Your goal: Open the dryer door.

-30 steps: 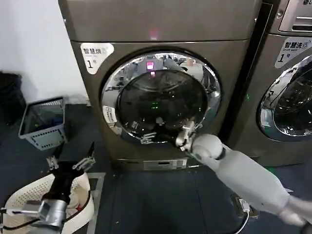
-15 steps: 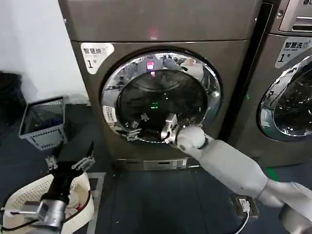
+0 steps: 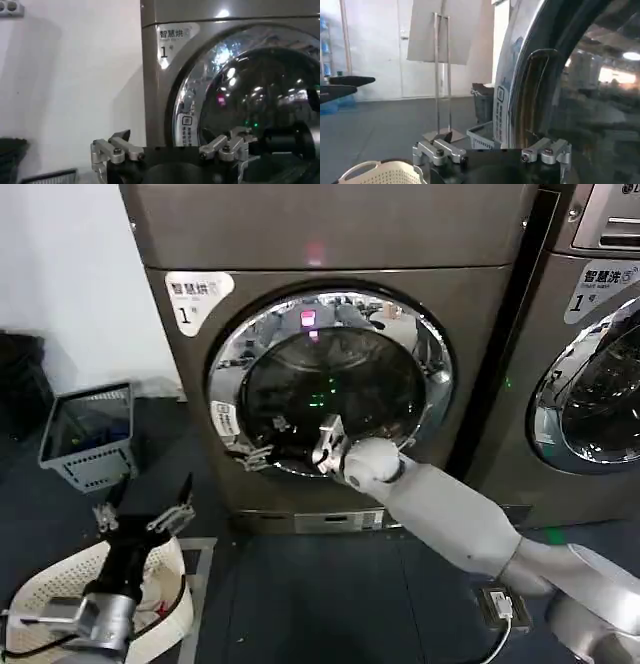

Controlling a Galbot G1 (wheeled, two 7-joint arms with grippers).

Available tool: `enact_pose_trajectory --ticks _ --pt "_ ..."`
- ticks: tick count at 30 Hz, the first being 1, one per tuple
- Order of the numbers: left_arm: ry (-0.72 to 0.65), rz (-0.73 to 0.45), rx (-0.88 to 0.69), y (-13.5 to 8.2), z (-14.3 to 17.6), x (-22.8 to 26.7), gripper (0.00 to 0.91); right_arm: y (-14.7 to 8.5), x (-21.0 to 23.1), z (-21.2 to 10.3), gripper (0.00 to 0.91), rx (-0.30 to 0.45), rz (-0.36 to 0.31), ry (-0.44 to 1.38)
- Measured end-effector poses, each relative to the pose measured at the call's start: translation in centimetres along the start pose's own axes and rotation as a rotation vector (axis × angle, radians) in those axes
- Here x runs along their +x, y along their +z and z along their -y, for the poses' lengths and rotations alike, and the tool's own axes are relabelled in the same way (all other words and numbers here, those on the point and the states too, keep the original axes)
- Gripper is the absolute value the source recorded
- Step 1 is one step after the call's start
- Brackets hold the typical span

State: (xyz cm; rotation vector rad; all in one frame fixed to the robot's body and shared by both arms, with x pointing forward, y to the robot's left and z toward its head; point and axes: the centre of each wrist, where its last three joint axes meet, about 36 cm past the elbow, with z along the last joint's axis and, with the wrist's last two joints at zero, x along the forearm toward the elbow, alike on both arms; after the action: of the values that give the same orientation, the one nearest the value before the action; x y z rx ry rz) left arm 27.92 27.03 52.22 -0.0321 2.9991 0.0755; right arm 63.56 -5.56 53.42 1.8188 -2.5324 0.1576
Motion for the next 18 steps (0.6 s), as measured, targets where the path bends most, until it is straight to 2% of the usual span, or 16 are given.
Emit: enact_pose_trajectory --ticks 18 --pt "0.006 0.013 0.004 -0.6 -0.1 0.1 0.907 -0.5 -2.3 0.4 0.907 -0.005 0.001 -0.078"
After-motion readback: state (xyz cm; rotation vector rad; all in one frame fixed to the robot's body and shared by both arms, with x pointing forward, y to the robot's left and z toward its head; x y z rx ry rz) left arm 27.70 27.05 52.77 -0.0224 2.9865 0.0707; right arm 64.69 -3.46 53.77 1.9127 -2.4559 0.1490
